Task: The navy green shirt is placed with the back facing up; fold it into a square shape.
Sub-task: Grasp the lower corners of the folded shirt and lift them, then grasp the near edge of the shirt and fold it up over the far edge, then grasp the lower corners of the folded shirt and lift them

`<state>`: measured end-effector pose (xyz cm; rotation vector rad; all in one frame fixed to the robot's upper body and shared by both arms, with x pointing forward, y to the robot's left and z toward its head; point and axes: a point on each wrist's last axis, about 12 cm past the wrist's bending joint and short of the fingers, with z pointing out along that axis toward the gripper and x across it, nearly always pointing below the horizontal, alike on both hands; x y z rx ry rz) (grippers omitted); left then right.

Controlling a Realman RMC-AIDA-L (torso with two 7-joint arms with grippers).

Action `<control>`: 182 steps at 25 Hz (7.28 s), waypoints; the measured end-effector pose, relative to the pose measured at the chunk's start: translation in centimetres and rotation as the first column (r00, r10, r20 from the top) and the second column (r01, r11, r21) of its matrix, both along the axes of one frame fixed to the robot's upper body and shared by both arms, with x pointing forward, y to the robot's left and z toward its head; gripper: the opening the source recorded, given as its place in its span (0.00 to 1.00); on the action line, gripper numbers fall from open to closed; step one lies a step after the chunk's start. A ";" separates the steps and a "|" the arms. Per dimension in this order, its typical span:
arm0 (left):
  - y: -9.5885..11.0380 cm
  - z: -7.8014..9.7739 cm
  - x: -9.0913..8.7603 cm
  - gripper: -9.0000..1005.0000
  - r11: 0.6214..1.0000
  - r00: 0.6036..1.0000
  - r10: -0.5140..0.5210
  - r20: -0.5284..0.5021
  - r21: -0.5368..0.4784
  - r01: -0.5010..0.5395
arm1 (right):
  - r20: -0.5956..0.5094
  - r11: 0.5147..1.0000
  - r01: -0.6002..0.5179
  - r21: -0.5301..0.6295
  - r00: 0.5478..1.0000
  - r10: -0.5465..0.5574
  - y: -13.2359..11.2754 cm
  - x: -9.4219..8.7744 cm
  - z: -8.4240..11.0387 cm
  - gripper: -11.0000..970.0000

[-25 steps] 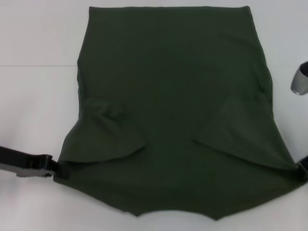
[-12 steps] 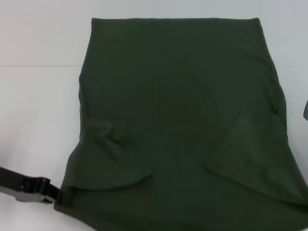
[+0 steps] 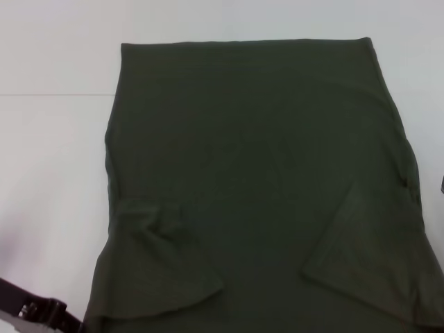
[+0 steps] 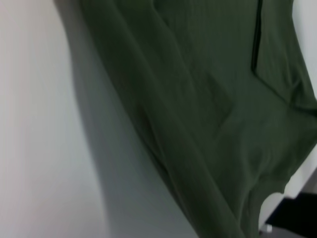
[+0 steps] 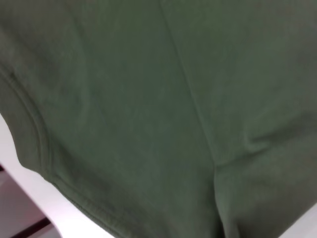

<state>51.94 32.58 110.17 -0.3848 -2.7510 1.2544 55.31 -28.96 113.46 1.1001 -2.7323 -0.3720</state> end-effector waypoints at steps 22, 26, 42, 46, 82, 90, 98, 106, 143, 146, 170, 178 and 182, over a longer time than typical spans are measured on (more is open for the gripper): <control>-0.3 1.2 0.2 0.05 0.978 0.995 0.064 0.078 -0.205 -0.046 | 0.006 0.978 0.085 0.190 0.996 -0.087 -0.8 -0.3 0.7 0.03; 0.6 1.7 0.9 0.05 0.955 0.974 0.185 0.128 -0.259 -0.147 | 0.062 0.937 0.180 0.299 0.976 -0.207 -2.7 0.3 1.9 0.03; 1.4 1.6 4.0 0.05 0.798 0.787 0.556 0.266 -0.435 -0.417 | 0.240 0.727 0.392 0.564 0.764 -0.598 -6.4 2.9 1.6 0.03; 0.9 1.0 4.7 0.05 0.772 0.740 0.605 0.295 -0.444 -0.455 | 0.287 0.658 0.401 0.638 0.669 -0.686 -7.0 3.4 1.2 0.03; -4.1 -1.9 9.6 0.05 0.713 0.417 0.678 0.605 -0.405 -0.572 | 0.375 0.479 0.419 0.771 0.309 -0.874 -4.6 6.2 -4.0 0.03; -4.4 -1.7 10.4 0.05 0.707 0.388 0.673 0.629 -0.394 -0.588 | 0.377 0.463 0.404 0.789 0.277 -0.884 -4.3 6.9 -3.8 0.03; -5.1 -2.9 10.4 0.05 0.704 0.368 0.646 0.669 -0.334 -0.627 | 0.421 0.507 0.439 0.742 0.283 -0.862 -3.1 7.4 -5.3 0.03; -5.7 -3.4 10.7 0.05 0.712 0.362 0.615 0.700 -0.297 -0.636 | 0.443 0.525 0.446 0.725 0.282 -0.851 -2.9 7.6 -5.6 0.03; -3.3 -4.2 7.5 0.80 0.705 0.415 0.688 0.596 -0.414 -0.576 | 0.279 0.394 0.318 0.862 0.352 -0.893 -6.6 2.1 -5.5 0.85; -1.6 -3.5 6.0 0.81 0.730 0.492 0.681 0.542 -0.450 -0.515 | 0.293 0.419 0.236 0.877 0.428 -0.855 -6.8 0.6 -5.3 0.94; 1.5 -4.3 3.6 0.83 0.863 0.686 0.492 0.537 -0.196 -0.465 | 0.390 0.553 0.056 0.831 0.650 -0.652 -4.6 -4.4 -7.9 0.94; -0.7 -5.1 4.2 0.82 0.892 0.706 0.435 0.559 -0.162 -0.421 | 0.392 0.553 0.052 0.832 0.650 -0.650 -4.5 -4.2 -7.8 0.94; -1.2 -5.2 4.4 0.81 0.900 0.712 0.419 0.563 -0.153 -0.409 | 0.394 0.553 0.049 0.831 0.650 -0.650 -4.4 -4.1 -7.8 0.94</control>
